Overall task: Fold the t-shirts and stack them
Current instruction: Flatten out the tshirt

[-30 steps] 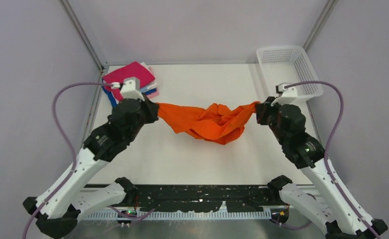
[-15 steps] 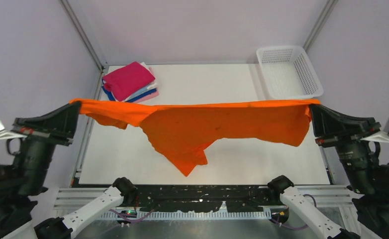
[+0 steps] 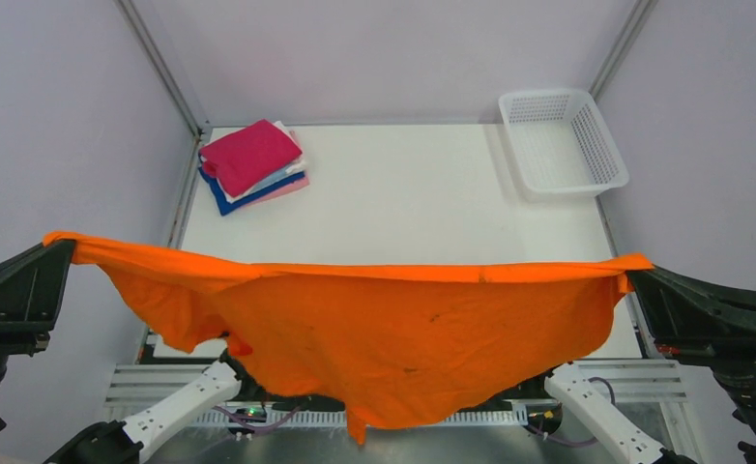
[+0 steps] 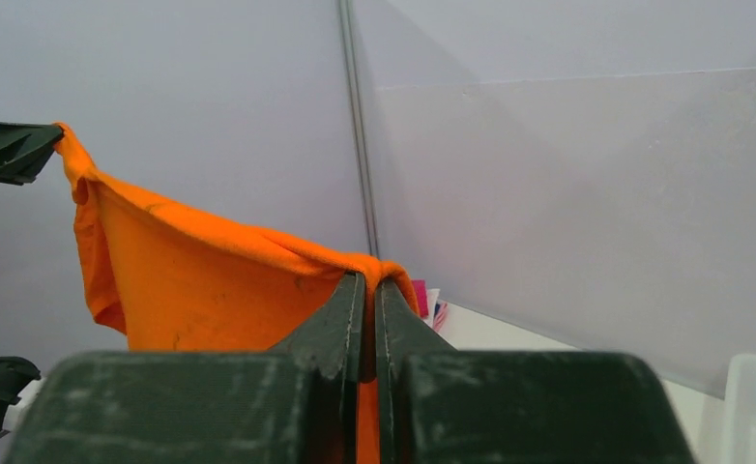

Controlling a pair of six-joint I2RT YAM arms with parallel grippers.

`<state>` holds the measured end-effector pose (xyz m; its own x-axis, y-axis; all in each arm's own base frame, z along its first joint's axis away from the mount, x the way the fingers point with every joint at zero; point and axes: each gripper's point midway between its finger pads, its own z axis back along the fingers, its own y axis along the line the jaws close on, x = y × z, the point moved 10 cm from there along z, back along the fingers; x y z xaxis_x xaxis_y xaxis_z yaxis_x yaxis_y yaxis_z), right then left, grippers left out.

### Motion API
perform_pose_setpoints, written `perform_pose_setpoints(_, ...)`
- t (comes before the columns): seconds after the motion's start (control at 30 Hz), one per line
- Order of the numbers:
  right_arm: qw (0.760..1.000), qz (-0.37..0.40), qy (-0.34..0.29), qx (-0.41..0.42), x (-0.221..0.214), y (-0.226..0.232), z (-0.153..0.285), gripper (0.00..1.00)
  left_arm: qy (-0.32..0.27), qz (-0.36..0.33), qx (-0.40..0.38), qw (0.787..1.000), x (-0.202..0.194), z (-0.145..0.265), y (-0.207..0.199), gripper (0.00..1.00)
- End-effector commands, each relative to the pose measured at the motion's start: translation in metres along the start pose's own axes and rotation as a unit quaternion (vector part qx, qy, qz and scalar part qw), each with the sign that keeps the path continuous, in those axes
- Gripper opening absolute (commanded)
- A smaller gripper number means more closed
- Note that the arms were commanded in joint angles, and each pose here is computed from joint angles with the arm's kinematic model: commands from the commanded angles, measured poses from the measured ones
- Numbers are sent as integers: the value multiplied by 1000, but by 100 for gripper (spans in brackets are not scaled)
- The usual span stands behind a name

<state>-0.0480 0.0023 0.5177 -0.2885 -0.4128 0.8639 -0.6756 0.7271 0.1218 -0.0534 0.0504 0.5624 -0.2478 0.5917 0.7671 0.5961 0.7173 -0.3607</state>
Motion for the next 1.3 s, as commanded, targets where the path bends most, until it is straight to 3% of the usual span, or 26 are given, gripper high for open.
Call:
perform_pose_setpoints(0.0,1000,-9,8,-29,-9,-7,-8,5,5,-34,41,999,-9,-33,4,0)
perform_pose_setpoints(0.1,996,-12,30,-84,-28,-21,-21,5,23,-60,114,991,-40,-62,19,0)
perform_pose_setpoints(0.2,978,-11,66,-198,-61,-50,-40,5,55,-100,205,972,-78,-96,36,0)
perform_pose_setpoints(0.33,925,8,133,-356,-119,-91,-63,5,135,-172,299,929,-157,-155,62,0)
perform_pose_setpoints(0.5,824,67,222,-517,-206,-139,-88,6,260,-154,324,896,-275,-204,126,0)
perform_pose_setpoints(0.6,777,88,301,-546,-277,-173,-107,8,328,-160,342,866,-342,-228,176,0)
perform_pose_setpoints(0.7,771,56,355,-526,-329,-205,-120,12,417,-171,326,831,-408,-254,220,4)
perform_pose_setpoints(0.77,738,50,407,-536,-378,-239,-127,24,474,-172,345,792,-442,-270,247,16)
perform_pose_setpoints(0.8,736,50,403,-542,-380,-252,-138,40,507,-161,356,768,-456,-276,261,27)
perform_pose_setpoints(0.83,713,57,430,-551,-400,-268,-139,53,522,-143,356,762,-460,-291,267,42)
perform_pose_setpoints(0.87,710,61,426,-557,-396,-276,-153,59,531,-129,355,758,-464,-302,273,59)
perform_pose_setpoints(0.9,688,75,443,-570,-402,-286,-160,69,530,-124,354,760,-467,-315,278,82)
perform_pose_setpoints(0.93,677,85,445,-580,-402,-290,-163,73,536,-120,349,759,-469,-318,279,97)
perform_pose_setpoints(0.97,669,87,455,-582,-407,-293,-164,82,532,-115,337,768,-465,-325,275,99)
perform_pose_setpoints(1.1,691,65,457,-556,-403,-285,-163,98,538,-77,322,775,-462,-307,263,100)
perform_pose_setpoints(1.27,756,-13,462,-463,-404,-257,-153,95,538,-2,293,790,-463,-257,240,100)
